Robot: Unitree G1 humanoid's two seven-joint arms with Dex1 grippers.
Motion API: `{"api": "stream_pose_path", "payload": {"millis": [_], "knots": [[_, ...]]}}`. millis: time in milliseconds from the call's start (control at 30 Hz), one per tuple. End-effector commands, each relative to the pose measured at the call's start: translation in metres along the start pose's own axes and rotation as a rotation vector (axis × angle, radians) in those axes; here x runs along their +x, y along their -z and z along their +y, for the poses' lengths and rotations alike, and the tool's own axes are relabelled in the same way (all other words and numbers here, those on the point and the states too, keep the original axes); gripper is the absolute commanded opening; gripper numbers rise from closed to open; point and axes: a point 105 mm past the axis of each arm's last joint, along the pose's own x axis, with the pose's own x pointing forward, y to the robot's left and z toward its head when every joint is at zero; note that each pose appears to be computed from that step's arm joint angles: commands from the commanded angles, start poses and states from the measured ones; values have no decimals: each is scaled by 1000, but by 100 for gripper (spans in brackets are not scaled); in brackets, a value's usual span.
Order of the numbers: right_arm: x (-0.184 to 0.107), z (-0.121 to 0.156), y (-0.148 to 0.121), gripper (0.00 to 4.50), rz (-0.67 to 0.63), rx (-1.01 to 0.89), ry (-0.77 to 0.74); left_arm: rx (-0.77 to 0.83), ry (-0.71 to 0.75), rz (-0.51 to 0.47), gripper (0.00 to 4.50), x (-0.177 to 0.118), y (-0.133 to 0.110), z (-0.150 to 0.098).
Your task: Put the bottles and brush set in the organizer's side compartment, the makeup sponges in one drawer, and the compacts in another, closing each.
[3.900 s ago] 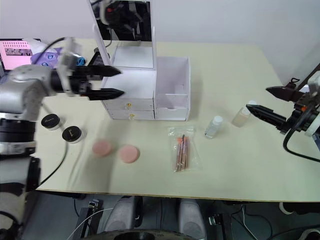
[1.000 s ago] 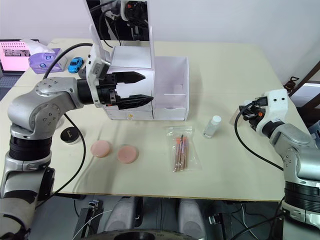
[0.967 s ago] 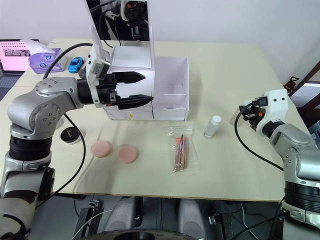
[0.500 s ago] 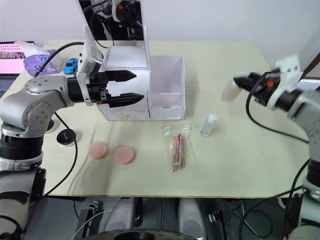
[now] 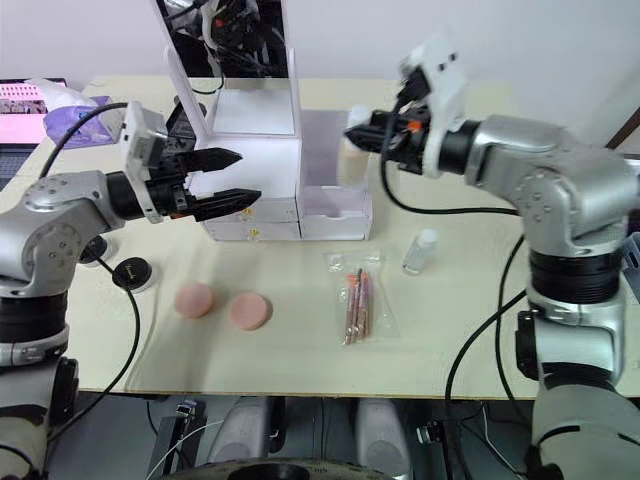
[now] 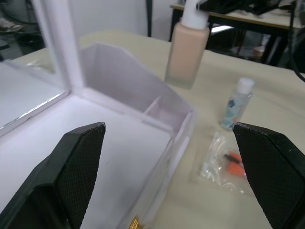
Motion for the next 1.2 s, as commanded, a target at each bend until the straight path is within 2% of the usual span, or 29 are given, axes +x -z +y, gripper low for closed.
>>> {"api": "stream_pose_path", "payload": {"millis": [33,200,433,833,900,933,1100,1200], "knots": [[3,0,-9,72,-35,-35,27,53,-7,-37,450,-6,-14,-4],[13,-13,11,72,-4,-18,108,57,-20,-35,450,-8,-13,-4],[21,-12,51,72,36,55,130,58,-23,-13,450,-7,-10,-1],[24,-14,69,72,86,-14,178,71,11,-21,450,1,-12,-2],[24,-12,69,174,85,-14,175,74,15,-19,450,1,-12,-2],[23,-11,68,195,82,-14,172,75,18,-18,450,2,-12,-2],[16,-11,56,447,53,-16,172,79,40,-22,450,5,-11,-4],[7,-10,45,447,27,-35,166,81,53,-32,450,6,-13,-4]]}}
